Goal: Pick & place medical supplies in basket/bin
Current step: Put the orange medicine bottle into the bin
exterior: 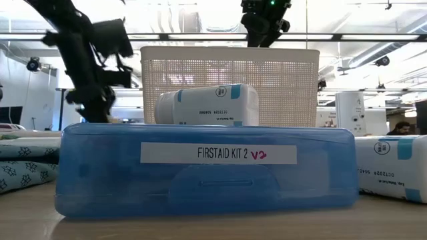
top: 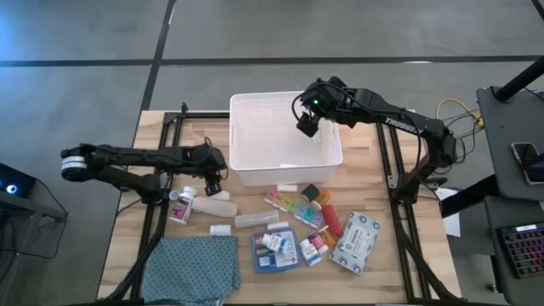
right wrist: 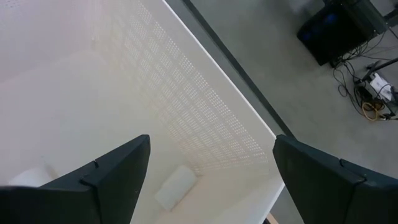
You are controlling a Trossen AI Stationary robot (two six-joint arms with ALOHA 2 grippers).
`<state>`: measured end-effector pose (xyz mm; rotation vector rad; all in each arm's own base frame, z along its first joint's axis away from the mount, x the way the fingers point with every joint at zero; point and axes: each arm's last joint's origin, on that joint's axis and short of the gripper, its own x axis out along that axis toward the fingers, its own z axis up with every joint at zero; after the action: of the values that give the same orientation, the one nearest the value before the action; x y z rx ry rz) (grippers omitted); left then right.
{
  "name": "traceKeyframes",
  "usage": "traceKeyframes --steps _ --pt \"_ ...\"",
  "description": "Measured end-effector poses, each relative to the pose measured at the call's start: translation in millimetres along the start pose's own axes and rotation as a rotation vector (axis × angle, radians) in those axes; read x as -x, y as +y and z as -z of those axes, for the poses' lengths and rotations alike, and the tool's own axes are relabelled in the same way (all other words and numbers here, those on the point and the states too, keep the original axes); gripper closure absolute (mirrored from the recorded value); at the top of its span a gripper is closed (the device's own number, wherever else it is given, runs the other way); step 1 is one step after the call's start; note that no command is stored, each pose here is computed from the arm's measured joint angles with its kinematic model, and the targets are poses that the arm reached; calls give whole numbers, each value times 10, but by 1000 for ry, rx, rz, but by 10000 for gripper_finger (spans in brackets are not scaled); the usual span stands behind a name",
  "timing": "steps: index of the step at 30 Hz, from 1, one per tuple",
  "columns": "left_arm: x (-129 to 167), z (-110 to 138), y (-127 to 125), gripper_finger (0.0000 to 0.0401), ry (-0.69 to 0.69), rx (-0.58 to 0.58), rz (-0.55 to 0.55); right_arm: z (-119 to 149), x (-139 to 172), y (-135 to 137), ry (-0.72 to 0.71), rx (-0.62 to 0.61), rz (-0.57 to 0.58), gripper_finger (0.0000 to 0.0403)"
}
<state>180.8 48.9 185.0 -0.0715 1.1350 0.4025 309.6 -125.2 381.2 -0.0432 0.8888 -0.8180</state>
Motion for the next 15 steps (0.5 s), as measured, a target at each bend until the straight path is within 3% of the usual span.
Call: traceKeyframes --steps 4,8,13,15 --pt "375 -25 66 222 -75 78 7 0 -6 -11 1 7 3 74" --pt "895 -129 165 230 -274 188 13 -1 -18 -33 3 10 7 74" --pt "1481 -275 326 232 -550 372 -130 -8 -44 -81 1 -5 19 74" --pt "1696 -395 367 232 -715 414 -129 -14 -48 -89 -3 -10 20 74"
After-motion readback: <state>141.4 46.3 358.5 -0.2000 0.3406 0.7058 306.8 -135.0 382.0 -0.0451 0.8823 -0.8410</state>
